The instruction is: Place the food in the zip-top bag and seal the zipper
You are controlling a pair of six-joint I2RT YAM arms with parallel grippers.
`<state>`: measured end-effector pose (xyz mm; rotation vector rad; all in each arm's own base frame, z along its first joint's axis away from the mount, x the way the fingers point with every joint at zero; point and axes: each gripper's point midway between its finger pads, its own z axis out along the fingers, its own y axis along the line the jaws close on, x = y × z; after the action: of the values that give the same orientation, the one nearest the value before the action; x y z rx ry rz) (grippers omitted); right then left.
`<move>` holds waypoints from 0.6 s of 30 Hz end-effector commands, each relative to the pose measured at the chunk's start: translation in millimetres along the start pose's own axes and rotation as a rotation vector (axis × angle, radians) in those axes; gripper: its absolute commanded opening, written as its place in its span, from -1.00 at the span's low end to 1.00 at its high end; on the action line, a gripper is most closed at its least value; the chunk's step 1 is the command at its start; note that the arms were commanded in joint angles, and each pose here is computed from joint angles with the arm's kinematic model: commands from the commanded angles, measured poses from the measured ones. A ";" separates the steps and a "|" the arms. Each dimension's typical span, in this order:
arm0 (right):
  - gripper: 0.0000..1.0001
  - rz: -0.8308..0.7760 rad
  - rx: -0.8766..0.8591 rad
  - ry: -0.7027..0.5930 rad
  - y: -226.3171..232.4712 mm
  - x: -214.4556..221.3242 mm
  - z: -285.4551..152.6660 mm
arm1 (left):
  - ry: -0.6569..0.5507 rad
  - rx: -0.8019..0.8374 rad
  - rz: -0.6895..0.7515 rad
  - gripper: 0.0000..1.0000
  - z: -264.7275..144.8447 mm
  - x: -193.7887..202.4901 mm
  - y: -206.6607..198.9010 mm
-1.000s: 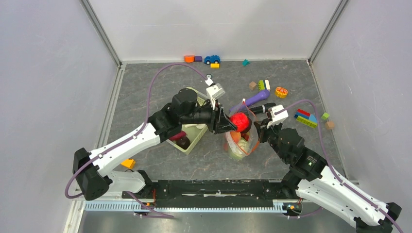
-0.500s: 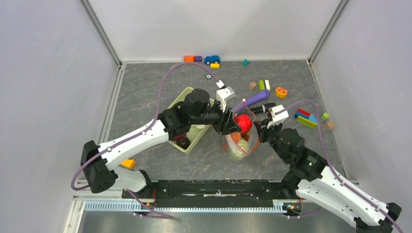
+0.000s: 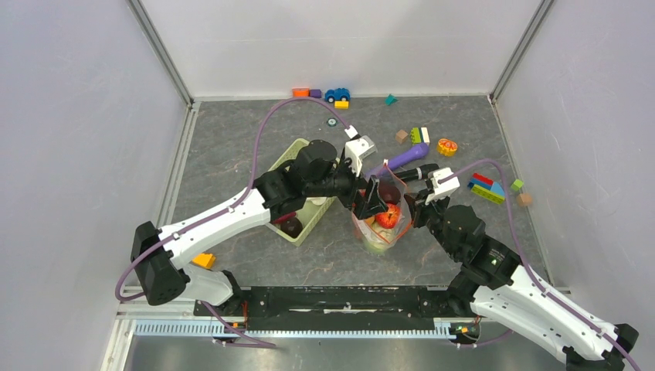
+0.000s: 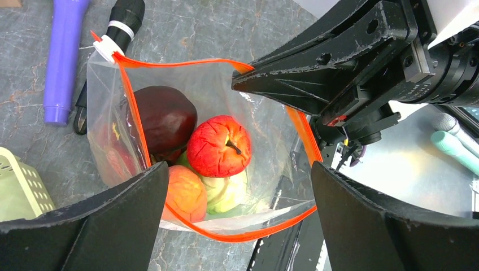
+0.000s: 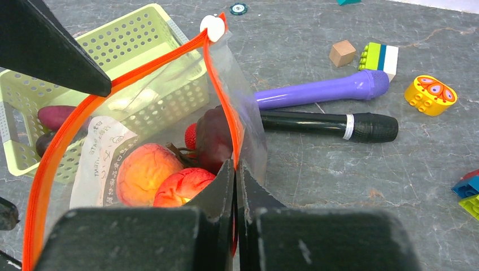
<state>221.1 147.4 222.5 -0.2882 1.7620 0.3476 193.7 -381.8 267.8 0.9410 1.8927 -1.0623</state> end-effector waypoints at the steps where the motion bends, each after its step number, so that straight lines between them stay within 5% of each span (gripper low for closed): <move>1: -0.96 0.003 0.002 -0.030 0.0 -7.7 0.1 | -0.075 0.013 0.043 0.99 -12.6 -27.6 -11.1; 11: -0.96 0.003 0.003 -0.032 -0.5 -7.8 -0.3 | -0.116 -0.108 0.035 0.99 -31.3 -32.2 4.5; 18: -0.96 -0.002 0.005 -0.026 -0.2 -6.6 0.9 | -0.129 -0.589 -0.120 0.99 -79.4 1.5 83.3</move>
<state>221.0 147.3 222.0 -0.2890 1.7629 0.3468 214.9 -334.6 285.3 0.7192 1.9004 -0.8388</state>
